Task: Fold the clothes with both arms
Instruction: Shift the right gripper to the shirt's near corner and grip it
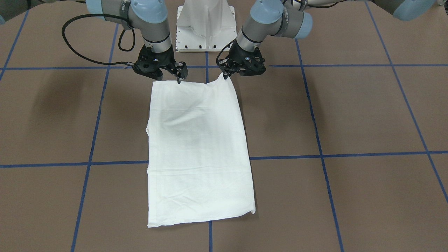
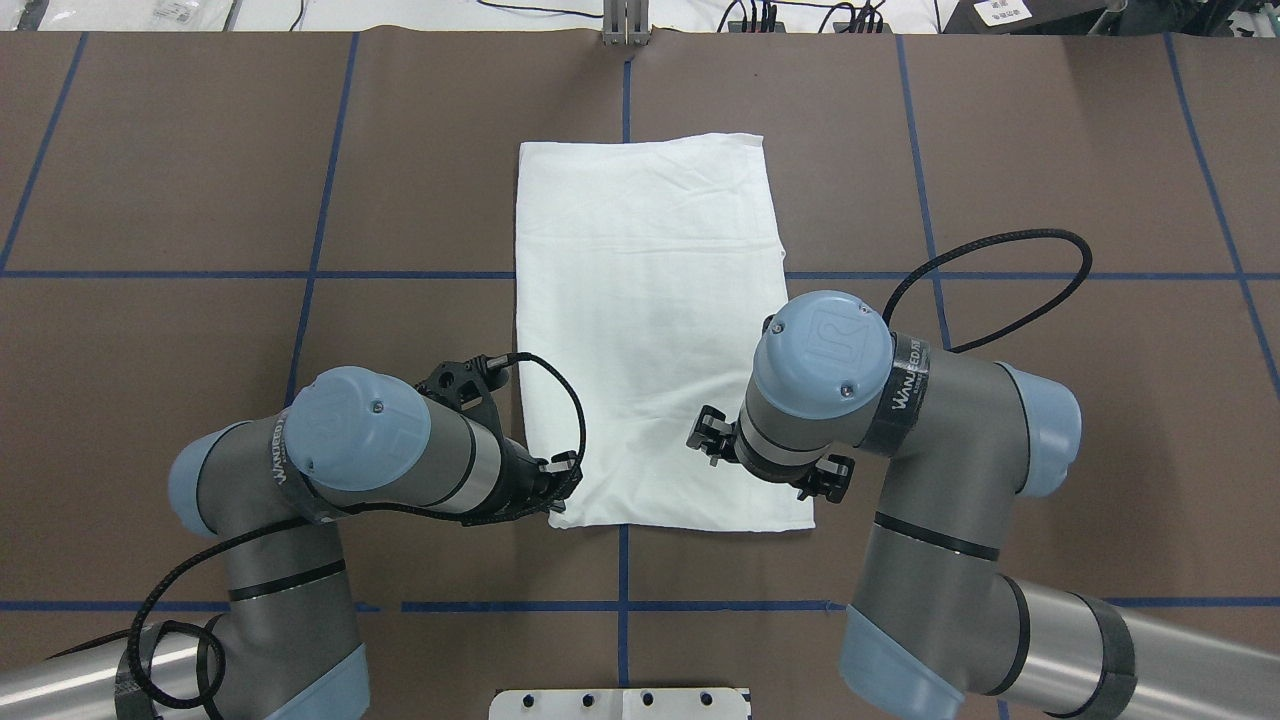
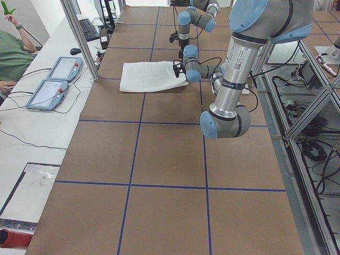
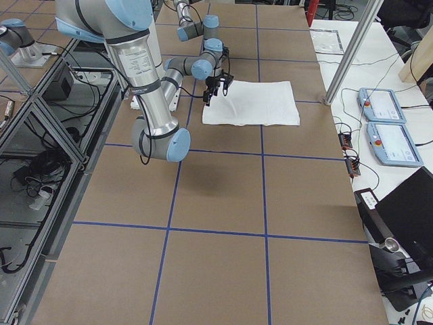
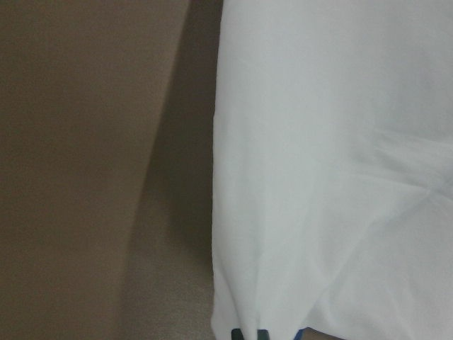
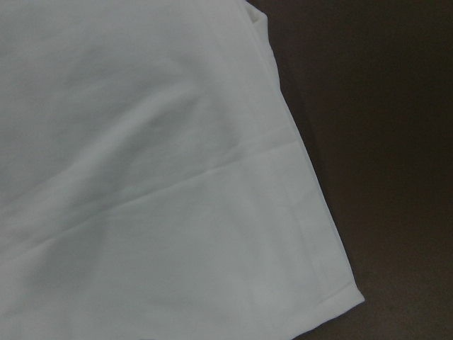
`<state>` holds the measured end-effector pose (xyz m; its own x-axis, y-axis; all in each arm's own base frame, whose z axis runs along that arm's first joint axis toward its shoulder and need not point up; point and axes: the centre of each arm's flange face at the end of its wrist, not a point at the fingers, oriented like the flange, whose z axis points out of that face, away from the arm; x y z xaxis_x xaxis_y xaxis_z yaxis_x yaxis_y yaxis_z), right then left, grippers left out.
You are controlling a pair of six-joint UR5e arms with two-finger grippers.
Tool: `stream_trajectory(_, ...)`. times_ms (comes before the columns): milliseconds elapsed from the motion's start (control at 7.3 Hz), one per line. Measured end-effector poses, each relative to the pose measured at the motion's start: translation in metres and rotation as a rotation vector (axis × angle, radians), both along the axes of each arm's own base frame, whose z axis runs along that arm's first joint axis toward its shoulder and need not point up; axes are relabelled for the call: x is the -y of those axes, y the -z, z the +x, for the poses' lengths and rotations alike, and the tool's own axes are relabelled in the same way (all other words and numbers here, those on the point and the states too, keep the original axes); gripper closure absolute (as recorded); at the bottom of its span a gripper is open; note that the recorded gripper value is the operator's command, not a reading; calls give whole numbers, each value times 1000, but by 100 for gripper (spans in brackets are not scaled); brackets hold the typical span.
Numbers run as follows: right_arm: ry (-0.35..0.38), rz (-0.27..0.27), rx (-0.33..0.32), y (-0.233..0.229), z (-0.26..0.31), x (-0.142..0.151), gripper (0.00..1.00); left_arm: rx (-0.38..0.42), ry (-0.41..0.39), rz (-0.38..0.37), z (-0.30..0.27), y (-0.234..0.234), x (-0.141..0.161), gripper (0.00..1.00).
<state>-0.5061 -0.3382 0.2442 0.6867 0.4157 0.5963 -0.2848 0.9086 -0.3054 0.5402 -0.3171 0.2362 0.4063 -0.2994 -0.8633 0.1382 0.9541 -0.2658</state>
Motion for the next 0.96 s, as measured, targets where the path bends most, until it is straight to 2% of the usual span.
stream_trajectory(137, -28, -29, -17, -7, -5, -5, 0, 1, 0, 0, 0, 0, 0, 100)
stream_trajectory(411, -57, -31, -40, -20, -7, -9, 0, 3, -1, -1, 2, -2, 0, 100)
stream_trajectory(821, -82, -24, 10, -42, -13, -22, 0, 0, -3, -1, 3, -1, 0, 100)
stream_trajectory(958, -81, -25, 1, -51, -21, -27, 0, 0, -3, -1, 3, -1, 0, 100)
